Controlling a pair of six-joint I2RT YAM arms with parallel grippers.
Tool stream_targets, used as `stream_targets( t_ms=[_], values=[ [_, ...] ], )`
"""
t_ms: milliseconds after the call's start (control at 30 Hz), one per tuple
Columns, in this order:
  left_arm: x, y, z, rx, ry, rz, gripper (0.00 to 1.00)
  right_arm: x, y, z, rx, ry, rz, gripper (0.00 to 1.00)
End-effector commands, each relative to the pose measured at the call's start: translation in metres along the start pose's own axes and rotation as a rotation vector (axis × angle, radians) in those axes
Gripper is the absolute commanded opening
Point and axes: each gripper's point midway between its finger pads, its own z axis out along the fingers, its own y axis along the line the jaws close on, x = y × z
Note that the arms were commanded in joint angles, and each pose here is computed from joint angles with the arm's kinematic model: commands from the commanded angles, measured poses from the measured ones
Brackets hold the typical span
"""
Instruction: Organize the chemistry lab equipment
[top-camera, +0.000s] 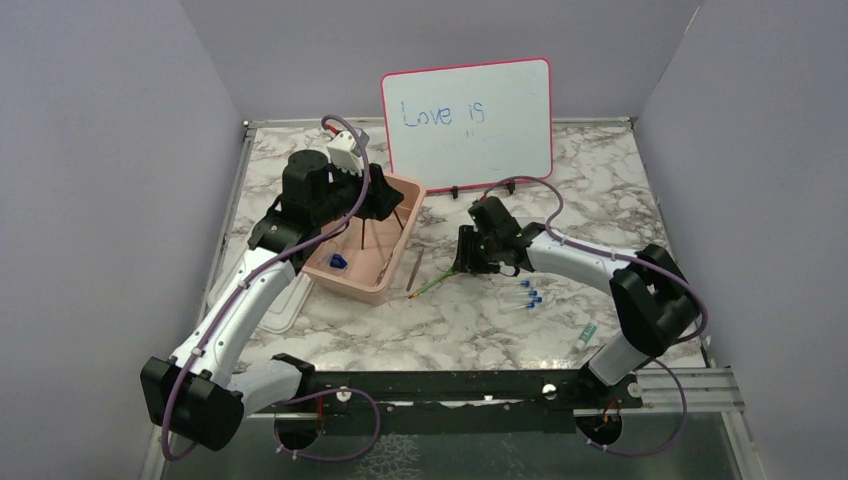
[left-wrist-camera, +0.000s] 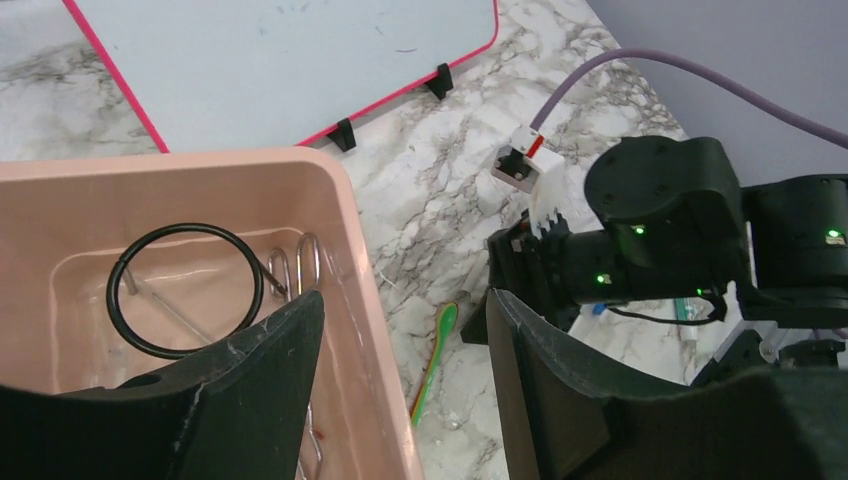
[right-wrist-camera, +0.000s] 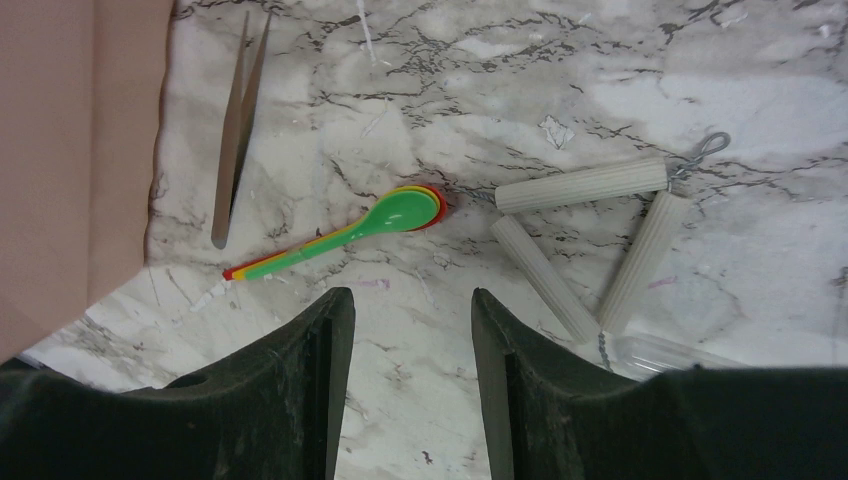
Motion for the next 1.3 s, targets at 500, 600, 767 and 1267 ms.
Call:
stream_targets(
  t_ms=[500,600,767,1267],
  values=[
    [-0.001,-0.016,-0.008,0.094,-0.064,0.045,0.68,-0.008,0.000,0.042,0.095,0.014,0.175,0.35],
    [0.000,-0.016,-0.008,0.093,-0.061,0.045,0.68,-0.013,0.005,0.047,0.080,0.010,0.152,0.31],
    [0.006,-0.012,-0.006,0.083,-0.045,0.049,0.69,-0.020,0.011,0.055,0.064,0.009,0.113,0.21],
    [0.019,-0.018,-0.001,0.123,0.006,-0.015,0.75,-0.067,0.045,0.001,-0.102,-0.199,-0.021,0.01]
  ],
)
